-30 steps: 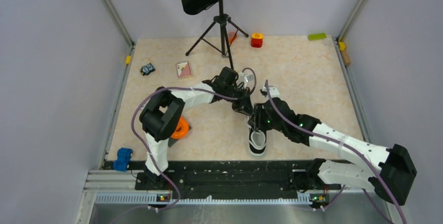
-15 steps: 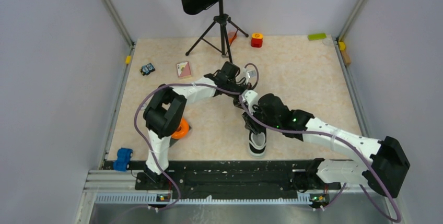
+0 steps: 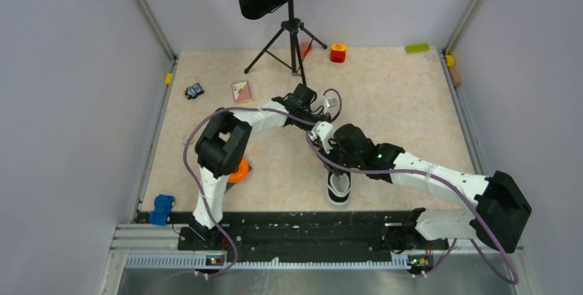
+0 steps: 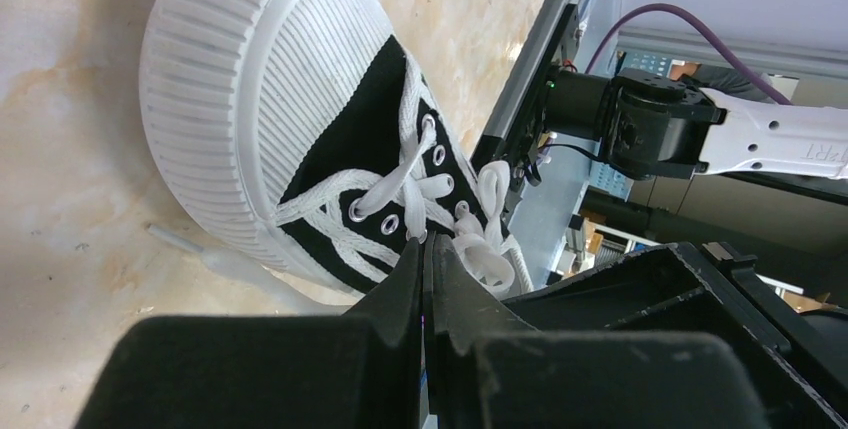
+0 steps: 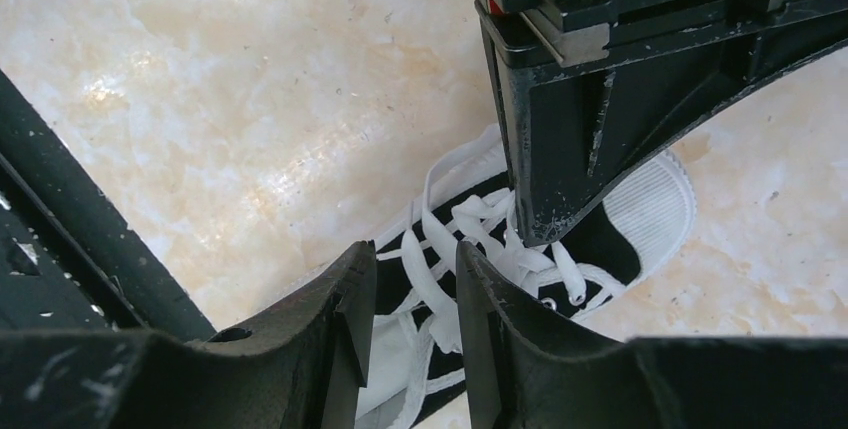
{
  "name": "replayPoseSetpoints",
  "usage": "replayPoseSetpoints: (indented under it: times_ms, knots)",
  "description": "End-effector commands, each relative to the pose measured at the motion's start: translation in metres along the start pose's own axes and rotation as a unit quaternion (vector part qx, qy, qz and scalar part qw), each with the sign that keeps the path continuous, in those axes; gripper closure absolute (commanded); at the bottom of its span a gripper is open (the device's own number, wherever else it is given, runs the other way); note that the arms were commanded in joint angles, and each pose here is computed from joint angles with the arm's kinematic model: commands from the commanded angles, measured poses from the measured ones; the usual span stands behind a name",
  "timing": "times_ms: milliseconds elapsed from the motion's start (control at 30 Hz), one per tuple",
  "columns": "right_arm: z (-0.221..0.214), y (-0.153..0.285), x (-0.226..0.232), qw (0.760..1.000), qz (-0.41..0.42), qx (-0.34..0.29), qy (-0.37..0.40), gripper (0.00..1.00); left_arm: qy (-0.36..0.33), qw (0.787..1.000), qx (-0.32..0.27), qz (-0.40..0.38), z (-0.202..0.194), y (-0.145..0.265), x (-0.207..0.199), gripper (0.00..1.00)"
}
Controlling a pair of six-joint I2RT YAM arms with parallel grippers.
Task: Tie the shoes
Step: Tie the shoelace on the shoe.
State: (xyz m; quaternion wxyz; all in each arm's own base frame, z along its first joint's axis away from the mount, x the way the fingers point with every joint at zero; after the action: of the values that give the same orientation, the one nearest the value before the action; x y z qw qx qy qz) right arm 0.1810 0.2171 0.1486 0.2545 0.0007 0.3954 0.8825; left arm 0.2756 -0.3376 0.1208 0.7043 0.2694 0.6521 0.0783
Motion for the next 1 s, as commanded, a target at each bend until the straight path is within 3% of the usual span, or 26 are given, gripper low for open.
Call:
replayPoseSetpoints:
  times_ms: [0,200,967]
  knots:
    - [0.004,-0.001,-0.005,1.000,-0.020,-0.006,0.023,0.64,-0.027,0.999,-0.001,-0.025,0.009,0.005,-0.012,1.00]
    - [-0.003,-0.004,-0.001,1.000,-0.010,0.007,0.024,0.69,-0.024,0.999,-0.001,-0.024,0.009,0.006,-0.012,1.00]
    - [-0.012,-0.001,0.004,1.000,-0.002,-0.003,0.023,0.69,-0.021,0.999,0.012,-0.031,0.007,0.001,-0.004,1.00]
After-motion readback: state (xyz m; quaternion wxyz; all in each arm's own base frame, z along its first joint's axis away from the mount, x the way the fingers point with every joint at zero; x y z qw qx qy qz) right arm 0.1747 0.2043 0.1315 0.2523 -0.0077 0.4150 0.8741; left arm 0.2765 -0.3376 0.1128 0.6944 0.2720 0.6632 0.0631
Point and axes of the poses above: each gripper's point midway between its finger pads, its own y axis back along the fingers, its own x axis along the line the jaws close on, z = x × y, the point moved 6 cm from there along y, back along the fingers, and after that the axes turned 11 degrees about y, right-handed, at the moved point
